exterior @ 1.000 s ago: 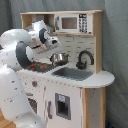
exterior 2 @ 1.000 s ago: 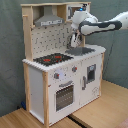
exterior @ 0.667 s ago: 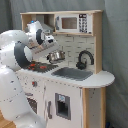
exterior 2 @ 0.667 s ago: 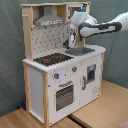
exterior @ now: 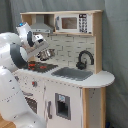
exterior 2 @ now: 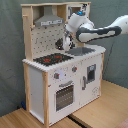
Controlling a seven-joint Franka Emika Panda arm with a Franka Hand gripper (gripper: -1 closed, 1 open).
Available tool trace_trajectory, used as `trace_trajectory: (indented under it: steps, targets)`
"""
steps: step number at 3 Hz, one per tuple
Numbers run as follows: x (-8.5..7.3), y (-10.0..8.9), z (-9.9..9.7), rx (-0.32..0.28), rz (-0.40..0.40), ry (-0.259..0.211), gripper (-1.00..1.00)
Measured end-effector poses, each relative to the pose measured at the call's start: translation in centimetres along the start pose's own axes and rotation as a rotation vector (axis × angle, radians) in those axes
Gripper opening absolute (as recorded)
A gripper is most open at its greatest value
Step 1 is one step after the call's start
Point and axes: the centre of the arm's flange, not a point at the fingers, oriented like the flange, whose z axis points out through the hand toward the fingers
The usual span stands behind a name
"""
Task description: Play with the kitchen
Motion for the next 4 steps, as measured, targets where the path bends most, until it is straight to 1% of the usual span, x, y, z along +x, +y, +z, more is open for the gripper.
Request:
trace_trajectory:
  steps: [1,2,4]
  targets:
    - [0.1,-1.8,0.4,0.016,-0.024,0.038,-1.00]
    - [0.4,-3.5,1.0,0.028,-0.048,0.064,-1.00]
    - [1.5,-6.0,1.6,0.043,-0.093,0.096,-1.00]
